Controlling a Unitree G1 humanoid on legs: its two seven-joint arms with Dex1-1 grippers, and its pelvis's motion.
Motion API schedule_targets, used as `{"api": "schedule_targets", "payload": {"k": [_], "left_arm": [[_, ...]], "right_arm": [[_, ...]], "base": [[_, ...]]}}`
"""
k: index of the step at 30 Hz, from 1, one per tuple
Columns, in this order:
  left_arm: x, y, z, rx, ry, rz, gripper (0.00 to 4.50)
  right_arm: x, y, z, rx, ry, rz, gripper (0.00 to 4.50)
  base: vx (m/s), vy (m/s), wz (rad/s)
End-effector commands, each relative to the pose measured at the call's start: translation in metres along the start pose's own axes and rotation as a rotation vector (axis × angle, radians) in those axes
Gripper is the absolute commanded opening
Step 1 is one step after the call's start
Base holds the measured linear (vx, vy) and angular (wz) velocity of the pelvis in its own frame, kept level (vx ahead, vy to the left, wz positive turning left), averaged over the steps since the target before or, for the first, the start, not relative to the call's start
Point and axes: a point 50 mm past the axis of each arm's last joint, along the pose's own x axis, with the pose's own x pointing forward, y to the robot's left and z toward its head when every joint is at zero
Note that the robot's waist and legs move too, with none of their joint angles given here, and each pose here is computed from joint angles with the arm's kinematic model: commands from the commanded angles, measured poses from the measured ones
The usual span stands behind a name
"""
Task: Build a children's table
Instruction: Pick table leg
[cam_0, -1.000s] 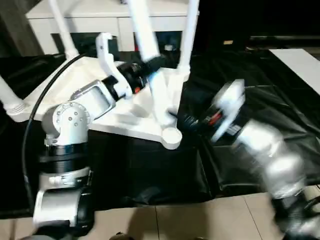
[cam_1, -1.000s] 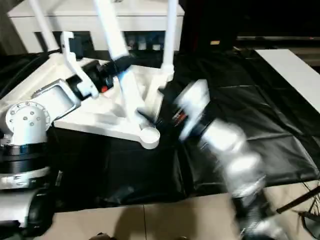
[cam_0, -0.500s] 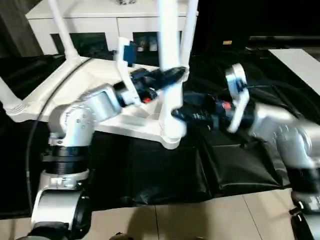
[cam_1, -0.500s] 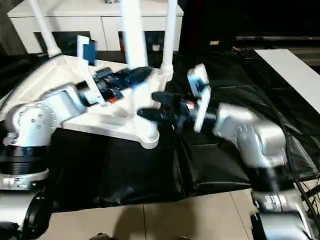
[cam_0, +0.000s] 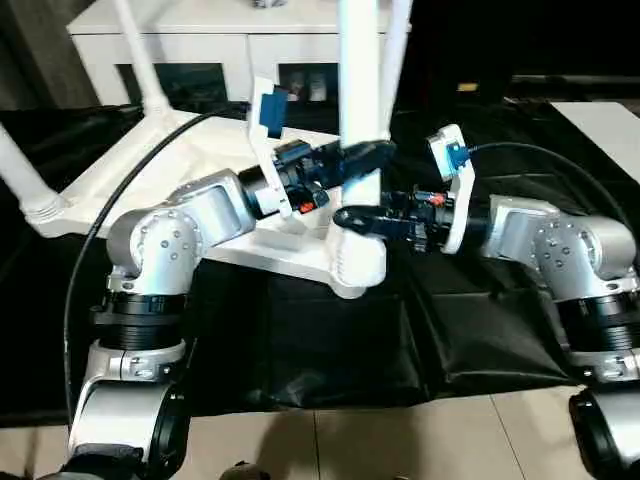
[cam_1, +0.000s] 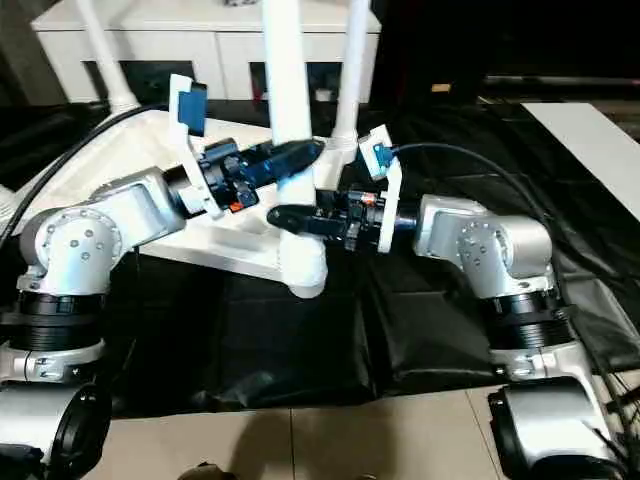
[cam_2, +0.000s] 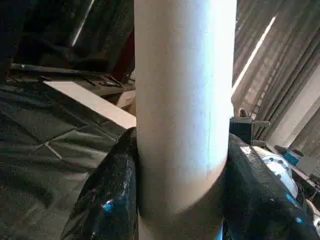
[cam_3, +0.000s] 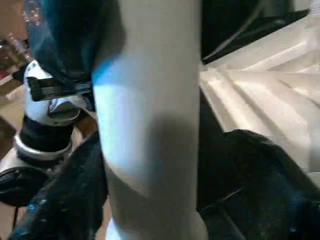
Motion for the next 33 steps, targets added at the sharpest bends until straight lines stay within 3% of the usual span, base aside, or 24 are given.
{"api": "schedule_targets", "payload": {"k": [1, 16, 29, 30, 31, 33], "left_arm": [[0.0043, -0.0121, 0.0043, 0.032, 0.001, -0.075, 1.93], [0.008, -0.0169, -0.0001, 0.033, 0.029, -0.11, 1.93], [0.0056, -0.0147, -0.0025, 0.06, 0.047, -0.091, 1.93], [0.0062, -0.009, -0.0021, 0.015, 0.03, -0.042, 1.93], [0.0062, -0.009, -0.0021, 0.015, 0.03, -0.042, 2.49], [0.0048, -0.0094, 0.0006, -0.029, 0.005, -0.047, 2.63]], "right_arm": [[0.0005, 0.0005, -0.001, 0.005, 0.029, -0.007, 3.38], [0.0033, 0.0064, -0.0081, 0.024, 0.084, 0.06, 2.08], [0.0024, 0.0046, -0.0094, 0.011, 0.088, 0.041, 1.93], [0.0025, 0.0032, -0.0083, -0.012, 0.077, 0.021, 1.92], [0.0025, 0.0032, -0.0083, -0.012, 0.077, 0.021, 1.92], [0.003, 0.0016, -0.0081, -0.036, 0.067, -0.005, 1.91]], "base": [[0.0, 0.0, 0.0], [0.0, 0.0, 0.0], [0.0, 0.0, 0.0], [0.0, 0.0, 0.0], [0.0, 0.0, 0.0], [0.0, 0.0, 0.0]]}}
